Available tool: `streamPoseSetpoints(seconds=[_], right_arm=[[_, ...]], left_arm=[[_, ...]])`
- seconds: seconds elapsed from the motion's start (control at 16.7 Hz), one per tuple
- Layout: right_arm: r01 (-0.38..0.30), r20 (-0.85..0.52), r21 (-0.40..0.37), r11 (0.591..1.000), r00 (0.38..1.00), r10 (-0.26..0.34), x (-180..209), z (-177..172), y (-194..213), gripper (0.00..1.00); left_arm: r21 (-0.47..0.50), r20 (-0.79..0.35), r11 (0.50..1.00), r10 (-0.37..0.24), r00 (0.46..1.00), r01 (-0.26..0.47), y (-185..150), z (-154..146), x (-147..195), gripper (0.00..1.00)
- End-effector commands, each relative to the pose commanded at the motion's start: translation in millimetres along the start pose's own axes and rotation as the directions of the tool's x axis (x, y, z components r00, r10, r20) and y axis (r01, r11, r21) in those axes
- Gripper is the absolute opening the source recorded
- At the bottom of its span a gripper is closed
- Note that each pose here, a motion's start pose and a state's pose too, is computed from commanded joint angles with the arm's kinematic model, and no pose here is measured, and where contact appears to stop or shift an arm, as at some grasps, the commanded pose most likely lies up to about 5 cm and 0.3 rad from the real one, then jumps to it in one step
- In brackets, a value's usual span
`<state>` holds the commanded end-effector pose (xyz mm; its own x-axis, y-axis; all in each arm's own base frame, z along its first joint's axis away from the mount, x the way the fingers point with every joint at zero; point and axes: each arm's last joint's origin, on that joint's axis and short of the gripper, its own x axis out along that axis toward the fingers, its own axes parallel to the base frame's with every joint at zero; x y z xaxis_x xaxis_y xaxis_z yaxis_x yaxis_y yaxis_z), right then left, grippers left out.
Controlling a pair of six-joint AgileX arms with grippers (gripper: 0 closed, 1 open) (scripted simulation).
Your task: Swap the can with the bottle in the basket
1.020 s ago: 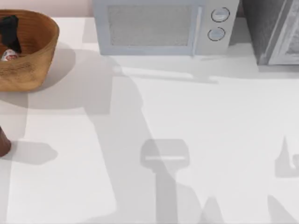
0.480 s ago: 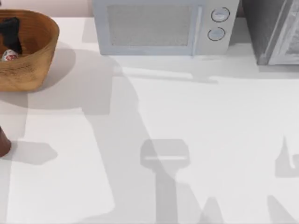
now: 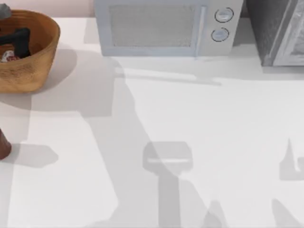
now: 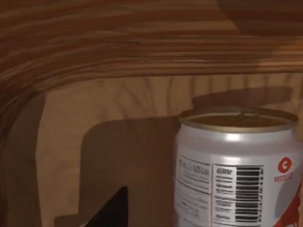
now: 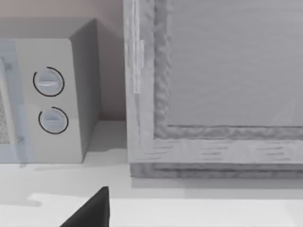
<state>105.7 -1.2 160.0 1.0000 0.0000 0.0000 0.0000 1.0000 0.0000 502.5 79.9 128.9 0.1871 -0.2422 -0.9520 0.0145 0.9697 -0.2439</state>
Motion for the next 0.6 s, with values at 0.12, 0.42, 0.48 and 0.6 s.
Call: streamPoseSetpoints(seconds=[0.12, 0.42, 0.48, 0.6], right_arm=[[0.000, 0.000, 0.000, 1.000, 1.000, 0.000, 0.0, 0.0, 0.0, 1.00], [0.000, 0.000, 0.000, 1.000, 1.000, 0.000, 0.0, 0.0, 0.0, 1.00], [0.000, 0.000, 0.000, 1.000, 1.000, 0.000, 0.0, 0.0, 0.0, 1.00], [0.000, 0.000, 0.000, 1.000, 1.000, 0.000, 0.0, 0.0, 0.0, 1.00]], left_arm=[[0.000, 0.000, 1.000, 0.000, 1.000, 0.000, 0.0, 0.0, 0.0, 1.00], [0.000, 0.000, 1.000, 0.000, 1.000, 0.000, 0.0, 0.0, 0.0, 0.62], [0.000, 0.000, 1.000, 0.000, 1.000, 0.000, 0.0, 0.0, 0.0, 0.55], [0.000, 0.000, 1.000, 0.000, 1.000, 0.000, 0.0, 0.0, 0.0, 0.40]])
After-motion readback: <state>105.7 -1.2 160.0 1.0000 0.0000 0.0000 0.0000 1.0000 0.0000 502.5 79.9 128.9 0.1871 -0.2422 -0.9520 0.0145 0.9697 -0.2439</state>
